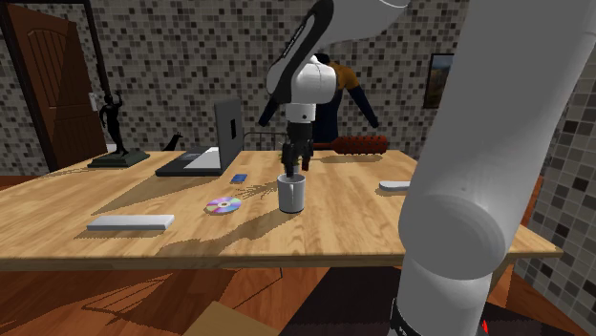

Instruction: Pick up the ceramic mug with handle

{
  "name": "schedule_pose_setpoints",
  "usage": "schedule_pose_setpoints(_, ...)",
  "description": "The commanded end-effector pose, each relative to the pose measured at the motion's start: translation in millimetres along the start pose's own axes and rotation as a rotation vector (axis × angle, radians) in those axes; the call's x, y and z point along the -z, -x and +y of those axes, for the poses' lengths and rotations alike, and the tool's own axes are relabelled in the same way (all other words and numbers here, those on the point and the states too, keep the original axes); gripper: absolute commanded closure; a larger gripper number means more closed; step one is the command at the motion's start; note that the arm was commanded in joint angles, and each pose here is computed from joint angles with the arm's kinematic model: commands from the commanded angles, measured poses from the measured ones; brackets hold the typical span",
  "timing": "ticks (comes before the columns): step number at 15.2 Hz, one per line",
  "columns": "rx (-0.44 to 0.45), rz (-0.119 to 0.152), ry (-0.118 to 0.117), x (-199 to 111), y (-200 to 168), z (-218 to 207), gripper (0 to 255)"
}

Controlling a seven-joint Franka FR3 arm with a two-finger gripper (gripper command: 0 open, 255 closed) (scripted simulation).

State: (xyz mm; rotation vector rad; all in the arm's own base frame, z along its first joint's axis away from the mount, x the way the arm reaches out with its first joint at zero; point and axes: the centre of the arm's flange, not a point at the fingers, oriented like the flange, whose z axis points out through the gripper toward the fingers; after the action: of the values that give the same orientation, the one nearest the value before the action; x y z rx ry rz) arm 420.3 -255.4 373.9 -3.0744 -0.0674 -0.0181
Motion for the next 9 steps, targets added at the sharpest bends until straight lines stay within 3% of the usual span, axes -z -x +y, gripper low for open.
schedule_pose_setpoints(1, 0.000, 0.001, -0.001, -11, -1, 3, 0)
schedule_pose_setpoints(7, 0.000, 0.001, 0.000, -35, 0, 5, 0)
schedule_pose_setpoints(8, 0.000, 0.001, -0.001, -35, 0, 5, 255)
schedule_pose_setpoints(9, 0.000, 0.001, 0.000, -35, -1, 5, 255)
